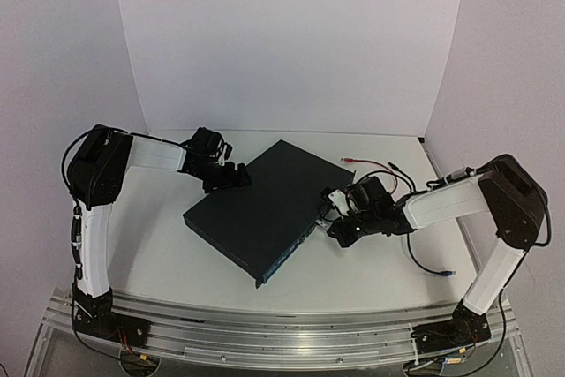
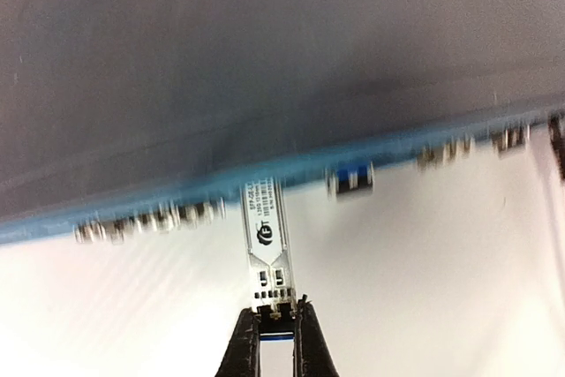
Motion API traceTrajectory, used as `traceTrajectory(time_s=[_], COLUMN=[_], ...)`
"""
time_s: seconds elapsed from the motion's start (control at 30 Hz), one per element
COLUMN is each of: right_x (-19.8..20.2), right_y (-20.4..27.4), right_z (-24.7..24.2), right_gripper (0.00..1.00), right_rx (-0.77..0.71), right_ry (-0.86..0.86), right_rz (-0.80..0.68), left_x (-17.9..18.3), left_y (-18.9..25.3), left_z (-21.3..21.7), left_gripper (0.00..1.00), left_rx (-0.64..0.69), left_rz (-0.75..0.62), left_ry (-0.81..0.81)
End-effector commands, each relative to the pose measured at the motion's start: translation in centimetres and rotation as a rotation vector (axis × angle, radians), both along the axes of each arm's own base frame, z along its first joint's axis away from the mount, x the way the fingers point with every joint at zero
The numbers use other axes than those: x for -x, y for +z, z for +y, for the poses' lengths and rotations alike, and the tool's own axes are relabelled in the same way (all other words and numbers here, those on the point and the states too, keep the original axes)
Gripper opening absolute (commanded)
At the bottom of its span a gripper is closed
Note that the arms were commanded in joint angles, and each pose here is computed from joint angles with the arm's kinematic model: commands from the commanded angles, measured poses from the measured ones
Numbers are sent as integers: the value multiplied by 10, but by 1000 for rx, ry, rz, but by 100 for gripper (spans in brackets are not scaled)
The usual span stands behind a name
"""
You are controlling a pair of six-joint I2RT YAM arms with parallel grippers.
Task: Pull the plug from the switch port
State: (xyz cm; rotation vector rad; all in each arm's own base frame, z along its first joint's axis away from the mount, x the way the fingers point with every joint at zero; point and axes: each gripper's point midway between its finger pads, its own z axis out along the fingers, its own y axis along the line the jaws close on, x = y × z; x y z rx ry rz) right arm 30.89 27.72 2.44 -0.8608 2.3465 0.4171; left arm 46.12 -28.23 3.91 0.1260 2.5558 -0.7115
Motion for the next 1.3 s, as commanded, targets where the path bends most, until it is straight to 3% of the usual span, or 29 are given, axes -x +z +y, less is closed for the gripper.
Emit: traceTrajectory(time_s=[0.0, 0.27, 0.53, 0.67, 0.73, 0.87, 0.93, 0.97, 1.27], right_x=[35, 49, 69, 75, 76, 73, 70, 68, 30], right_y=[-14, 17, 9, 3, 2, 11, 19, 23, 65], right_z=[-32, -53, -84, -91, -95, -94, -92, -91, -66], right_gripper=[0, 0, 0, 6, 16, 55, 80, 86, 96], right_rx=[70, 55, 107, 98, 103, 80, 59, 49, -62], right_ry=[-54, -100, -241, -296, -313, -322, -326, -328, -406], right_rz=[119, 79, 152, 182, 180, 156, 138, 131, 80], left_x=[14, 13, 11, 11, 11, 12, 13, 12, -2], left_y=[-30, -28, -18, -14, -13, -10, -8, -7, 23], left_z=[8, 4, 3, 2, 2, 2, 1, 1, -7], left_gripper=[96, 96, 97, 97, 97, 97, 97, 97, 99], left_rx=[-75, -59, -48, -39, -36, -26, -17, -13, -2], left_rz=[85, 80, 55, 49, 46, 40, 35, 32, -44], left_ry=[12, 0, -4, -5, -5, -3, -4, -4, -33])
